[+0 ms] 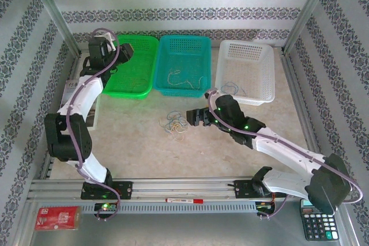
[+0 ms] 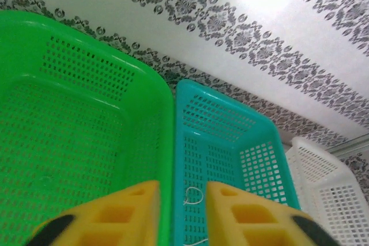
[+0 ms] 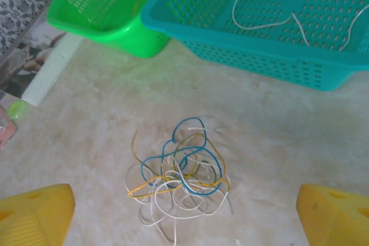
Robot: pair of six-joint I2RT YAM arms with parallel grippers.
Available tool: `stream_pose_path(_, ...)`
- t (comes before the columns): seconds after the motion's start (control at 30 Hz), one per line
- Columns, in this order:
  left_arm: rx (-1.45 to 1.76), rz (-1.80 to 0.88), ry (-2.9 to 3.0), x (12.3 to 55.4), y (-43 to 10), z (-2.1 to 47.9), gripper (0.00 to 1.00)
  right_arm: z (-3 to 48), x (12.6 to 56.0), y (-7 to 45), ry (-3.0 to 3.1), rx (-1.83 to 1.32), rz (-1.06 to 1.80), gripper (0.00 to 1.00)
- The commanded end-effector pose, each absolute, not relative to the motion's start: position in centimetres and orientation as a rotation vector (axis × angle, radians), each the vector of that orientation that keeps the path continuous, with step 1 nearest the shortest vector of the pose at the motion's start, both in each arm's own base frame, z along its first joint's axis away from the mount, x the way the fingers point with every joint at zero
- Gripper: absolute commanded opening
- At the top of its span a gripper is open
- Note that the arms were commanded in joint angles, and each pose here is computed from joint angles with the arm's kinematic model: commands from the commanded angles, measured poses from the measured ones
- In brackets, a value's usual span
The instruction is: Untangle the cables
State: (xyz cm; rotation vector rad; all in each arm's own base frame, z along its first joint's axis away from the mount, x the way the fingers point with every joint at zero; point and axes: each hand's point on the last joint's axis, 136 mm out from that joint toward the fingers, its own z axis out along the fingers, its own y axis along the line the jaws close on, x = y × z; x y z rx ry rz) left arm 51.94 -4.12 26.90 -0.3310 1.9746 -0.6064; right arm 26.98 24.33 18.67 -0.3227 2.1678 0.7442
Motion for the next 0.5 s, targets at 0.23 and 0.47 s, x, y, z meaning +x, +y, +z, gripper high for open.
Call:
stream_pose_path(0.23, -0.287, -0.594, 1.974, 51.1, -3.7, 29.0, 0.92, 18.8, 25.9, 26.1, 2.212, -0.417, 0.858, 0.77)
stream_pose_path(0.47, -0.244, -0.708, 1.927, 47.0, -5.2, 32.7, 1.00, 16.8, 25.9, 26.5, 2.296, -0.402, 0.856, 0.63)
